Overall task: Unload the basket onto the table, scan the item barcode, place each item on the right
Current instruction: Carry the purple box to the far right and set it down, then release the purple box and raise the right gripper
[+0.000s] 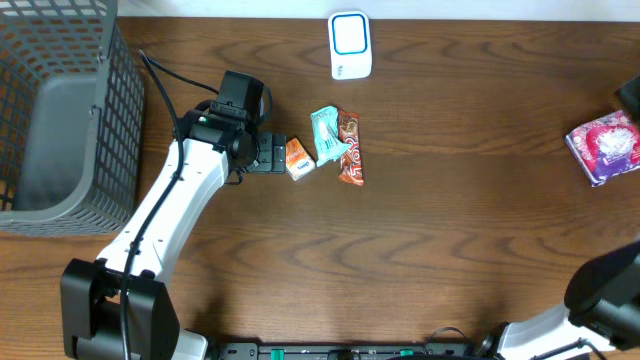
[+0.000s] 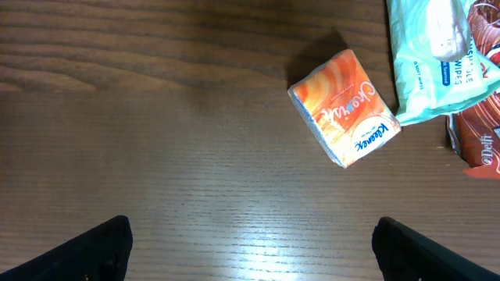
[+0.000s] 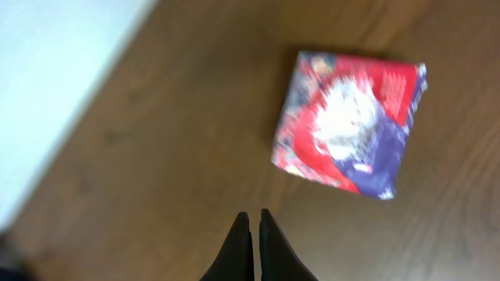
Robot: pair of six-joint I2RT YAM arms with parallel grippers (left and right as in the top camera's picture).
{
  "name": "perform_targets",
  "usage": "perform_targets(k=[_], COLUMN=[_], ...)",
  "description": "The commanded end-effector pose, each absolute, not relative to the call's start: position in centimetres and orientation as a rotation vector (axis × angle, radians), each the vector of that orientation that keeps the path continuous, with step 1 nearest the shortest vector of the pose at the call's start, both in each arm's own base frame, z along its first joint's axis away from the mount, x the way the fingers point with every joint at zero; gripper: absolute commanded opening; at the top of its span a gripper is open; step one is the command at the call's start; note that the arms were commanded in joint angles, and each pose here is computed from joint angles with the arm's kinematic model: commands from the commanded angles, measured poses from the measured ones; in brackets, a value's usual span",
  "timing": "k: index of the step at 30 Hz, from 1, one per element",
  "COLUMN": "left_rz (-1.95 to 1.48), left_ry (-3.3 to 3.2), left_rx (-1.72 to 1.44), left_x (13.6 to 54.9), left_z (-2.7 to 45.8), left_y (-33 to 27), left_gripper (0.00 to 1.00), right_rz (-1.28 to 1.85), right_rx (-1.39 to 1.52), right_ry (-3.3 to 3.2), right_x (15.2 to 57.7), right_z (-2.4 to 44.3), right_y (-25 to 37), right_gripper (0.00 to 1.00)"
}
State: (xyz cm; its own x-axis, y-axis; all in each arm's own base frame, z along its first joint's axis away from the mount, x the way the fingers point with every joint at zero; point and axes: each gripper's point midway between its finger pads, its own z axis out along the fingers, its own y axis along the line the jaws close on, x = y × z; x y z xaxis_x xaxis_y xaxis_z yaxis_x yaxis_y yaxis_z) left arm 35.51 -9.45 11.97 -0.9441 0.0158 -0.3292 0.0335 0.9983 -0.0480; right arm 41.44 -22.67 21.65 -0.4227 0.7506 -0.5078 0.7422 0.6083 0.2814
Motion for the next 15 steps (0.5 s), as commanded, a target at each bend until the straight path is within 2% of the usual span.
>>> perform_targets(k=[1,2,8,15], left_rz=[-0.053,-0.053,-0.053,-0.053], left_ry=[2.806,2.807,2.806,2.807], left_rx=[0.054,0.054,0.054,0.054], left_x=[35.6,35.6,35.6,35.6], left_z=[11.9,11.9,11.9,11.9], left_y=[-9.3,-9.3,-9.3,-9.3], left_gripper=[0.98,0.98,0.98,0.98], right_rz=[-0.093,-0.079,0.02,0.021], right_rx=[1.217,1.273,1.296,1.324], right_ry=[2.372,2.409,2.543,2.593], right_x=[40.5,40.1,40.4,40.4], right_z=[16.0,13.8,8.1,4.8], right_y=[-23.2,-23.0,-21.7,-21.8], right_gripper=[0.02,0.01,0.01,0.01])
